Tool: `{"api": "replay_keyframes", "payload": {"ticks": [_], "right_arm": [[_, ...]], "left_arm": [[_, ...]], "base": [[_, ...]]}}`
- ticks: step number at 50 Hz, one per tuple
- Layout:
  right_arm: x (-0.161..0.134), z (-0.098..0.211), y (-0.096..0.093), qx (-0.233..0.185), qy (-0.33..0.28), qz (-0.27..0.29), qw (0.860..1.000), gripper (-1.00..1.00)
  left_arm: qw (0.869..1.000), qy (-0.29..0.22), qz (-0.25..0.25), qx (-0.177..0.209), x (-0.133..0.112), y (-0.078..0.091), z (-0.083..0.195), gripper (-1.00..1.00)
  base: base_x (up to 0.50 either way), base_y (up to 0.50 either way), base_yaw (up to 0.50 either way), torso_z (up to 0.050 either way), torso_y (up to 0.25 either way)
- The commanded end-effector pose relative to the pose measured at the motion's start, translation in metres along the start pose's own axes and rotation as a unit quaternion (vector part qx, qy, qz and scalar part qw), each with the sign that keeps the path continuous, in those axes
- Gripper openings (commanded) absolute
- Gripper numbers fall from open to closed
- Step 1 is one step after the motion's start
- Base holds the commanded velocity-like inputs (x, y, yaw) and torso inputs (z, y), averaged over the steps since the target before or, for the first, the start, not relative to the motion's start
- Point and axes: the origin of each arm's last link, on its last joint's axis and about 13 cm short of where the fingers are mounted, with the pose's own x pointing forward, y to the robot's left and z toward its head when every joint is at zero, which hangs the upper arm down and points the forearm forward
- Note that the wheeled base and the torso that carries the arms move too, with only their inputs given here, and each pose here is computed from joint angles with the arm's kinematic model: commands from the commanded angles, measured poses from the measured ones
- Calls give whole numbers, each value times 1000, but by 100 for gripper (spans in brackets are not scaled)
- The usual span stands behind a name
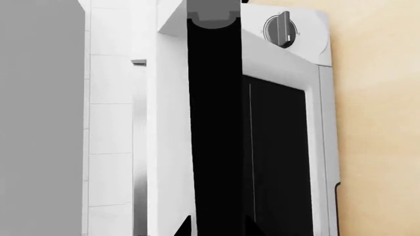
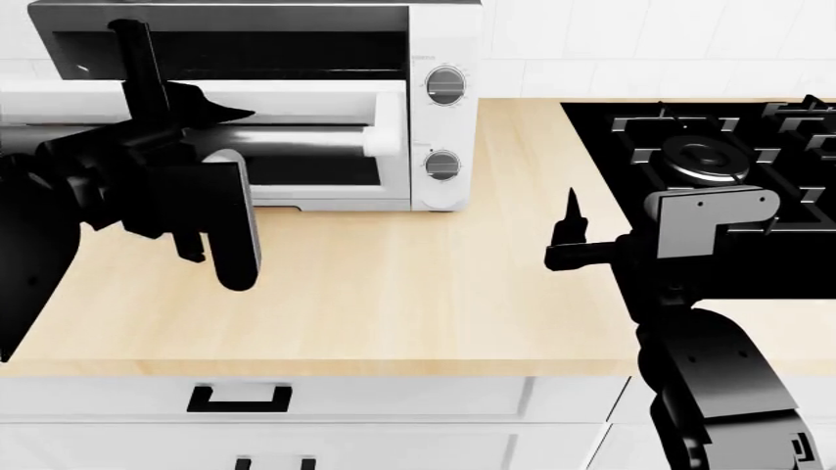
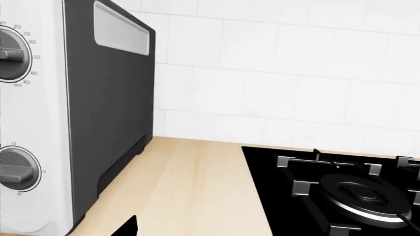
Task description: Open the toaster oven door.
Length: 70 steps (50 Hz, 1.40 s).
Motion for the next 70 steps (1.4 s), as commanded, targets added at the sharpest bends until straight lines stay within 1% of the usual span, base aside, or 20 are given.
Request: {"api": "replay_keyframes", "payload": {"ticks": [1,25,42,52,63,66,70], "right_arm": [[0,-1,1,2,0,1,1000,100],[0,-1,1,2,-1,2,1000,100],[-1,-4,1,5,0,2,1000,100],[-1,-4,0,7,1,0,1000,100],[0,-3,0,6,0,0,1000,100],[0,-3,1,6,0,1,1000,100],[-1,-2,0,5,0,0,1000,100]], "left_arm": [[1000,8,5,-1,-21,-5,4,-100],[999,13,-19,-22,-49,-48,11,-100],[998,22,-47,-38,-59,-76,13,-100],[997,20,-65,-46,-66,-96,17,-100],[994,19,-85,-66,-69,-125,18,-100],[993,21,-89,-70,-67,-131,16,-100],[993,21,-94,-74,-57,-139,12,-100]], "base": [[0,0,3,0,0],[0,0,3,0,3],[-8,3,7,2,8],[-11,8,17,2,10],[-4,4,6,1,3],[-4,3,4,0,3],[0,1,3,0,0]]}}
